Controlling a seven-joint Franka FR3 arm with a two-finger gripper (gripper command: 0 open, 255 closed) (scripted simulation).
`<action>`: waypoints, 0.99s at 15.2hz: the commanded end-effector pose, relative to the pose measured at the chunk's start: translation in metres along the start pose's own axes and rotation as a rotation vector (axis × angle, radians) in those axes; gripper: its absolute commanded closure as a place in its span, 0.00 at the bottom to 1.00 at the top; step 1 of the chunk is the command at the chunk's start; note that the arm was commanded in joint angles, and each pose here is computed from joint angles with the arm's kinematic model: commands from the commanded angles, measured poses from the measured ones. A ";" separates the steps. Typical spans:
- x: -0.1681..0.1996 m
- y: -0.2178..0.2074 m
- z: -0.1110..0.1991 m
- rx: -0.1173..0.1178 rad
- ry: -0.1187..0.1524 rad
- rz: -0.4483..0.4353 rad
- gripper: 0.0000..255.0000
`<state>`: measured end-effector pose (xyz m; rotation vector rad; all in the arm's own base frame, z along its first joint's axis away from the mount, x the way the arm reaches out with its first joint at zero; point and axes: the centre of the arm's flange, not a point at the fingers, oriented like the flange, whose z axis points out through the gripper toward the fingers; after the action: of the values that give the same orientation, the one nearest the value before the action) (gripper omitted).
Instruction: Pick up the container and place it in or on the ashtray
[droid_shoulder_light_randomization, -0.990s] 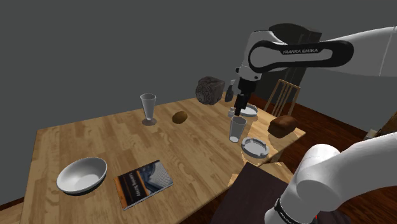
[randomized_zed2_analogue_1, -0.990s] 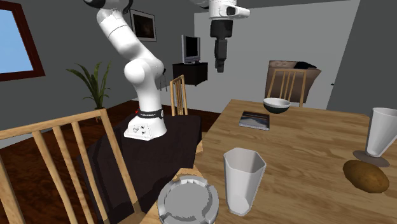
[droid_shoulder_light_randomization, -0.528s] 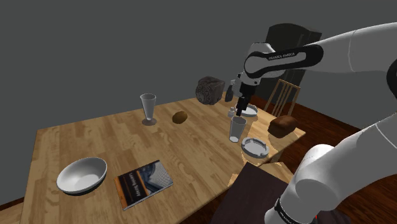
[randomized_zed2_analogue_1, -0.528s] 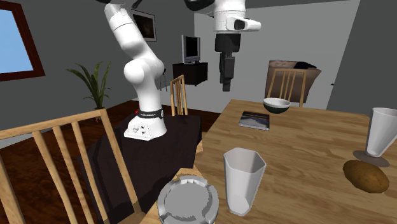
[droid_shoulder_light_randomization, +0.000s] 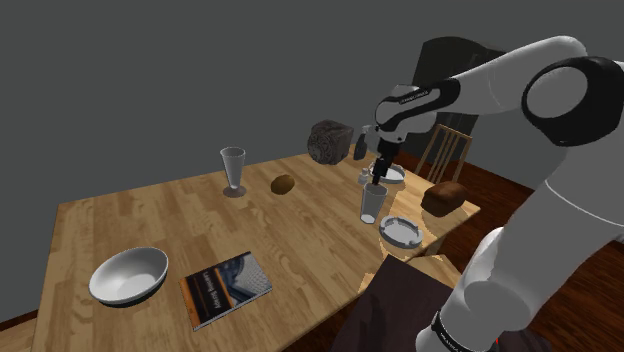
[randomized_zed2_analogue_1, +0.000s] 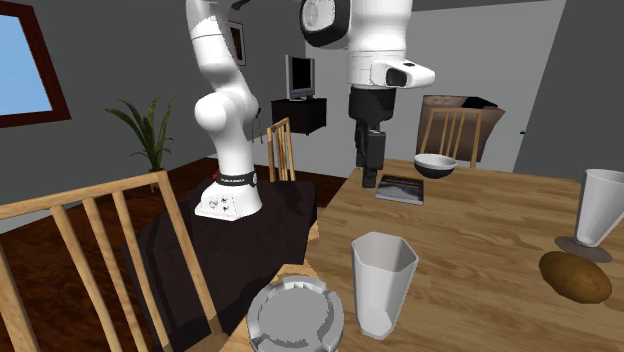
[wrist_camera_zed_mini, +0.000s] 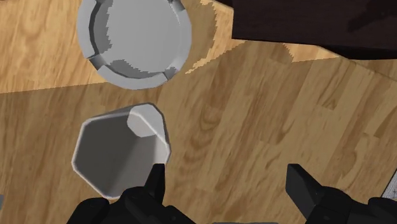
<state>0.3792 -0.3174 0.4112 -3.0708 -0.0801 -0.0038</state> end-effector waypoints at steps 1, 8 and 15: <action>0.003 0.026 0.010 0.003 0.002 0.001 0.00; 0.015 0.109 0.054 0.020 0.007 0.010 0.00; 0.022 0.159 0.092 0.030 0.010 0.016 0.00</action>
<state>0.4090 -0.4662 0.3134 -3.0417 -0.0549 -0.0160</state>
